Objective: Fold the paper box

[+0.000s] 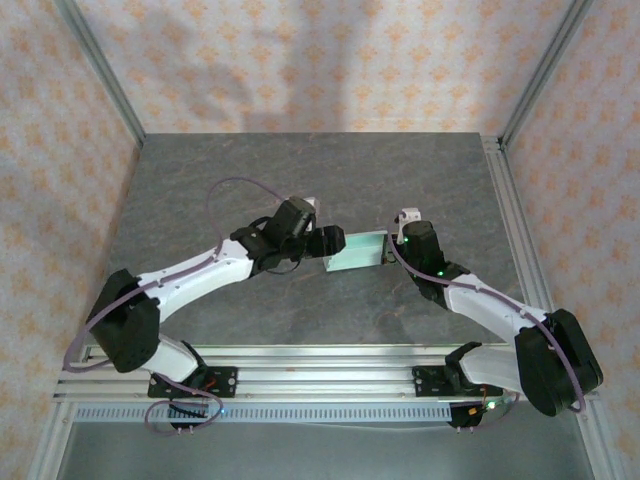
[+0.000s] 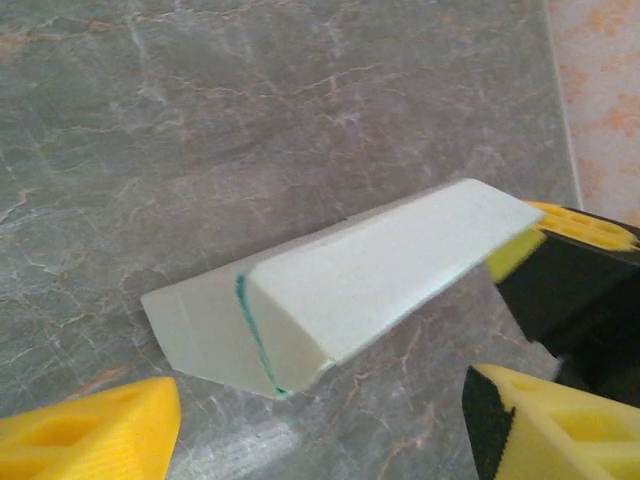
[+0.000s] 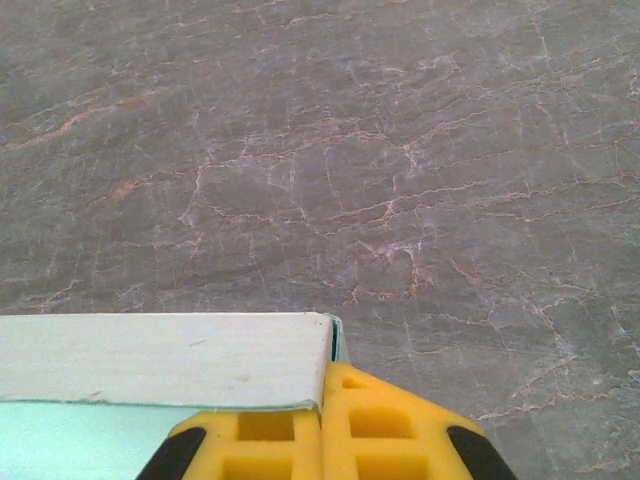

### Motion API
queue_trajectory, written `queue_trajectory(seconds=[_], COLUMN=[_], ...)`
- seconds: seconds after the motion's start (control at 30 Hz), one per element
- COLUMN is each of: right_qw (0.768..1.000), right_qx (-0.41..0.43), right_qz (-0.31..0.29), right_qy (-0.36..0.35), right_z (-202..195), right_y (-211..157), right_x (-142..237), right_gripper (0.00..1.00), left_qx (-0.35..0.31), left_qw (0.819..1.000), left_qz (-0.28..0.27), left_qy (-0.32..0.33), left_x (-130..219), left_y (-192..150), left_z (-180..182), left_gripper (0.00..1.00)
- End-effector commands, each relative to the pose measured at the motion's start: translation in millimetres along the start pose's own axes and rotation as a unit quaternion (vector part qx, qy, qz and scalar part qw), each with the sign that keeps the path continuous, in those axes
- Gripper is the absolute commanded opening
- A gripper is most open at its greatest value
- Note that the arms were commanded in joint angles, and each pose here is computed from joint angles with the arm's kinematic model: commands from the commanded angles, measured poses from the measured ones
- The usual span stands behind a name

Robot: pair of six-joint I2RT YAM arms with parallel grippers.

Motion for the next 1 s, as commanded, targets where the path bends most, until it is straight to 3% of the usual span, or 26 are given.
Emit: queue_trajectory(seconds=[0.0,0.37,0.7,0.9,0.97], right_qw=[0.999,0.999,0.999,0.999,0.999], right_qx=[-0.003,-0.001,-0.004,0.004,0.01], right_qz=[0.043,0.047,0.037,0.032,0.013], right_qy=[-0.009,-0.004,0.003,0.023,0.04], right_z=[-7.8,-4.6,0.6,7.0,11.4], right_y=[-25.8,-24.9,-15.8,-12.1,-5.5], right_x=[-1.6,-1.6,-0.5,3.4,11.6], right_gripper=[0.0,0.0,0.15,0.42,0.62], left_qx=[0.029,0.054,0.079,0.08,0.082], left_qw=[0.999,0.998,0.995,0.994,0.994], left_qz=[-0.01,0.028,0.05,0.05,0.046], left_qy=[0.02,0.028,0.047,0.052,0.05], left_x=[-10.8,-34.6,-49.5,-49.7,-49.9], left_y=[12.3,-10.7,-16.3,-13.5,-9.6], left_z=[7.0,22.9,38.5,42.5,43.4], left_gripper=[0.71,0.5,0.42,0.42,0.42])
Point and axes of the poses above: each hand's point on the last joint's axis, 136 mm out from that joint toward the fingers, its own x axis back along the fingers, its own z axis along the line the jaws close on, y = z × x, the point moved 3 cm from there along x, back along the fingers, and after that the axes turned 13 degrees about -x, right-handed, at the moved point
